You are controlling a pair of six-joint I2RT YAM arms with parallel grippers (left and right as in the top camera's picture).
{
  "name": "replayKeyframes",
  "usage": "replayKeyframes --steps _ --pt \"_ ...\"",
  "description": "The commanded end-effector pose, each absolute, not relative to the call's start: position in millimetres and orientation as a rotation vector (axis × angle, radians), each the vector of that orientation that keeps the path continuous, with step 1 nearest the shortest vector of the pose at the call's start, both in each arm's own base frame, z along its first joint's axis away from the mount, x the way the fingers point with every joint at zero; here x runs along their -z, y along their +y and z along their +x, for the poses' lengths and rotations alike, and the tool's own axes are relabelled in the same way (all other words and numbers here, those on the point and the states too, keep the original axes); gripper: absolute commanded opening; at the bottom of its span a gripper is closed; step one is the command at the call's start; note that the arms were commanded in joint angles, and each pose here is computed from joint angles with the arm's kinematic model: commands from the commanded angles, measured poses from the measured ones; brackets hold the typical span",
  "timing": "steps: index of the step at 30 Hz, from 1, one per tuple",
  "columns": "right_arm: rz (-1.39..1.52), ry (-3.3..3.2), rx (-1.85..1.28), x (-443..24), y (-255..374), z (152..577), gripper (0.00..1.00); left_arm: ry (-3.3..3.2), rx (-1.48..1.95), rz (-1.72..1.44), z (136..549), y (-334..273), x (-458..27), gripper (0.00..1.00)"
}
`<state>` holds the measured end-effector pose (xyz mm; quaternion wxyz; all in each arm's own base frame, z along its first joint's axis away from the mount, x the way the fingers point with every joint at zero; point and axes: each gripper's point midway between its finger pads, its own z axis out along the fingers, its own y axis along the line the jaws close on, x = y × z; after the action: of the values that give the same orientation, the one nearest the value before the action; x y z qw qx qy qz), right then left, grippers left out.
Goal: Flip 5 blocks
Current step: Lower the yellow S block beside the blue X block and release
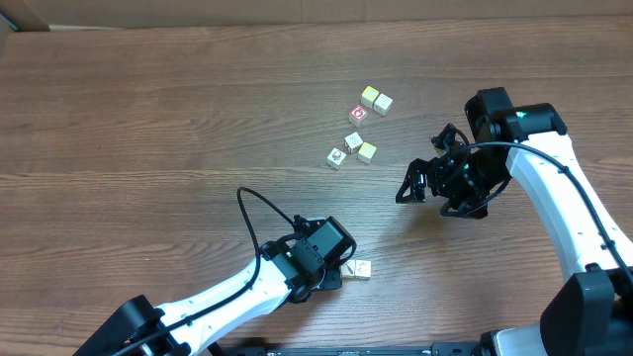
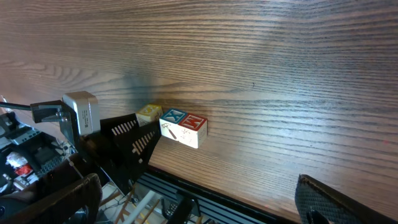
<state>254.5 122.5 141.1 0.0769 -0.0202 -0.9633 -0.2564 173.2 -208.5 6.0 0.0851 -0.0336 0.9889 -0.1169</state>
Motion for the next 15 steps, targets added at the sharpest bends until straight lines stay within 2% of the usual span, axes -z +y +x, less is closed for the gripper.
replayKeyframes --steps 1,8,15 --pt "-0.031 -2.918 0.784 -149.7 124.1 258.0 1.00 2.944 0.316 -0.094 172.8 -204.6 -2.1 0.40" --pt "-0.031 -2.918 0.784 -149.7 124.2 258.0 1.00 2.928 0.324 -0.077 177.6 -206.2 -4.5 0.34" --pt "-0.033 -2.914 0.782 -149.7 123.9 257.1 1.00 2.887 0.335 -0.056 184.9 -204.3 -15.7 0.34"
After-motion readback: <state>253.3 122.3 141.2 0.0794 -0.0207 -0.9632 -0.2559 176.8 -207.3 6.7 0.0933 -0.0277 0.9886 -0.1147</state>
